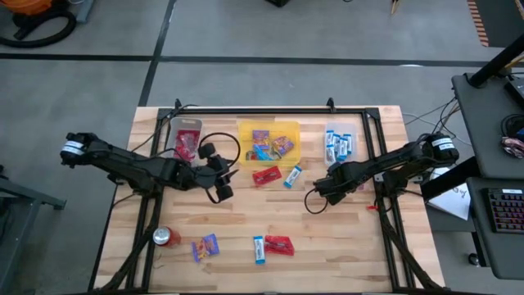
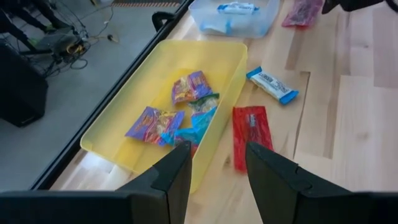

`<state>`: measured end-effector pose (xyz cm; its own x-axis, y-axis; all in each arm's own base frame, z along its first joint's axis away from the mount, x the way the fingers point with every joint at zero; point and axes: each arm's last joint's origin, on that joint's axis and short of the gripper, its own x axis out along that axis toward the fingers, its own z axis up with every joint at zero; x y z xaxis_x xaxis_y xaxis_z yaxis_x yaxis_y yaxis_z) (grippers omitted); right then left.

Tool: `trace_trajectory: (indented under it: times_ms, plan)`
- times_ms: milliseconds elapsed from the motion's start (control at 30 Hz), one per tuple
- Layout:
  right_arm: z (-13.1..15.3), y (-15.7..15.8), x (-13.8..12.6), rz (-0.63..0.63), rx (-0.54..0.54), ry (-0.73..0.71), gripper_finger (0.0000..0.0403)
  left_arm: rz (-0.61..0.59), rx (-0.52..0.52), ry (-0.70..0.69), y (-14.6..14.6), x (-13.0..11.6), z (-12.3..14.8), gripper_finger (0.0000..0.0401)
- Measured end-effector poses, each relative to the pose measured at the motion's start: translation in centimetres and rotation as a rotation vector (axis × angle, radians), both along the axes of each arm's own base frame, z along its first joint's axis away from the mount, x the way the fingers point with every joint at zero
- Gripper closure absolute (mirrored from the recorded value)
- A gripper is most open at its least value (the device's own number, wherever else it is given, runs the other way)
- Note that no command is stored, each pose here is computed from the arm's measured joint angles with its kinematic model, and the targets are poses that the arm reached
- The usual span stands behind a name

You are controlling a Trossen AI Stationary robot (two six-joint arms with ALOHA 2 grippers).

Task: Sort candy
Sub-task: Put the red gummy into the gray bin

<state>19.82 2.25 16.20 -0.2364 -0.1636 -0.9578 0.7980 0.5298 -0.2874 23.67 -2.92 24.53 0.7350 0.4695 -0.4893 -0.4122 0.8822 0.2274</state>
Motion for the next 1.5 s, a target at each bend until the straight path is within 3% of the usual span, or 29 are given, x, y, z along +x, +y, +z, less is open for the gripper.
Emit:
trace_trajectory:
  times_ms: [367,800,967,1233,1500]
  plan:
    - [-0.9,-0.2,0.4,0.06,-0.034,-0.077,0.0184,-0.024,0.03,-0.021,-0.1,0.3,0.3,0.0267]
    - [-3.7,-1.2,-1.0,0.121,-0.026,-0.095,0.0188,-0.024,0.027,-0.031,-0.1,0.4,0.4,0.0267]
    - [-4.0,-1.2,-1.1,0.135,-0.006,-0.097,0.0232,-0.024,0.027,-0.032,-0.1,0.4,0.4,0.0267]
    - [-4.3,-0.9,-0.6,0.179,0.078,-0.154,0.0376,-0.026,0.032,-0.015,-0.1,0.7,-0.1,0.0267]
    - [-2.0,0.2,1.6,0.195,0.14,-0.312,0.039,-0.027,0.039,0.022,-0.3,1.4,-1.1,0.0267]
